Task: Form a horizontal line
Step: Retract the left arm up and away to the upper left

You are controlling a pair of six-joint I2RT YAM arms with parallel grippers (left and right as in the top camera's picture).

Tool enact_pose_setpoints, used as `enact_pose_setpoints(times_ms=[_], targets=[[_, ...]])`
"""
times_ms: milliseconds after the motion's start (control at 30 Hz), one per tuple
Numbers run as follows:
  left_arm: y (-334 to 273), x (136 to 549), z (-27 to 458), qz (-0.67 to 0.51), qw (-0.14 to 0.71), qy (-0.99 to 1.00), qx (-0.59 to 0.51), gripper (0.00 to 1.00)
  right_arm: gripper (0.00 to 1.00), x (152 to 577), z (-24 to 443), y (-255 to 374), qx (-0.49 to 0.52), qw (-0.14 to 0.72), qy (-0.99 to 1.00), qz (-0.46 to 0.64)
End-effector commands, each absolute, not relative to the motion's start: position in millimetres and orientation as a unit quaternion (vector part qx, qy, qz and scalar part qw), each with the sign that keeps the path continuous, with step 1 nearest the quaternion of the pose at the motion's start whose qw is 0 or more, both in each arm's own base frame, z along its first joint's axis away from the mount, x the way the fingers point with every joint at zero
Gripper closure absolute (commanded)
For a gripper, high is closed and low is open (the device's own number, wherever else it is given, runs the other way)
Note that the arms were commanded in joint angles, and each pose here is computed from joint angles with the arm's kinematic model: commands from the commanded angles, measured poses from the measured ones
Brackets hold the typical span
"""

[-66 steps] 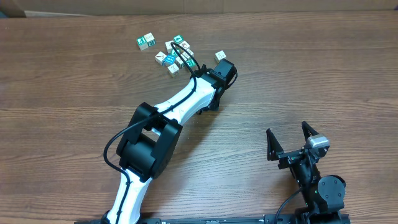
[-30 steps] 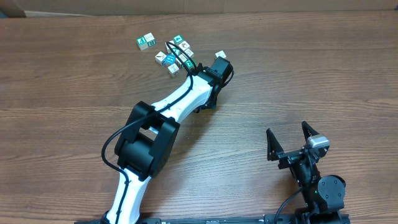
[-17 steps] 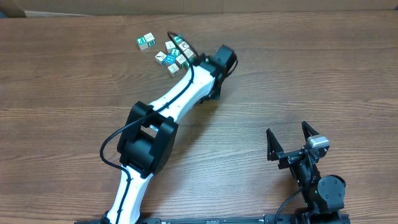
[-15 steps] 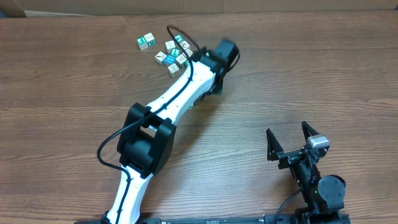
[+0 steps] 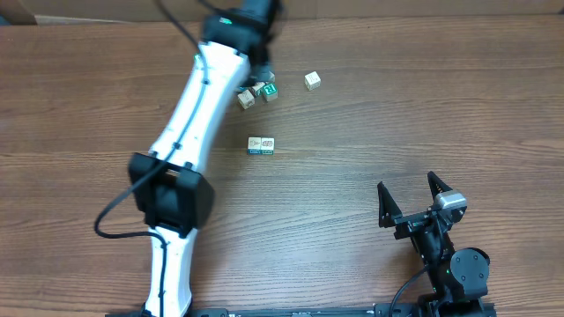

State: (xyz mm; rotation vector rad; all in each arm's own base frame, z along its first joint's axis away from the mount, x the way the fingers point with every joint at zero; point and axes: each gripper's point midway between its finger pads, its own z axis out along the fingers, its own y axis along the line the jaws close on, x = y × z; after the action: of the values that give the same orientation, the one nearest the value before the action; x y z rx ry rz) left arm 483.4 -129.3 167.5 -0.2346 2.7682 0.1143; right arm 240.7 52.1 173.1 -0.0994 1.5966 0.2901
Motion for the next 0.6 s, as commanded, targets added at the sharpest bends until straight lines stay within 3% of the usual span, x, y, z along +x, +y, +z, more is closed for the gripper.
enact_pose_setpoints(times_ms=[0,300,500,567], targets=[[-80.8,482.0,167.6,0.017,0.144,0.979,-0.144,0.96,0.0,241.1,171.5,49.9,-0.042,0.69,0.712,0.124],[23.6,470.2,161.0,0.018,0.098,0.962,-0.253,0.96,0.0,241.1,171.4,49.9,-0.042,0.69,0.712,0.124],[49.9,454.4,157.6,0.027,0.07,0.957,-0.281,0.88,0.0,241.3,171.5,49.1,-0.041,0.69,0.712,0.123],[51.5,447.7,155.4,0.03,0.055,0.957,-0.282,0.8,0.0,242.0,172.1,46.0,-0.034,0.692,0.711,0.116]])
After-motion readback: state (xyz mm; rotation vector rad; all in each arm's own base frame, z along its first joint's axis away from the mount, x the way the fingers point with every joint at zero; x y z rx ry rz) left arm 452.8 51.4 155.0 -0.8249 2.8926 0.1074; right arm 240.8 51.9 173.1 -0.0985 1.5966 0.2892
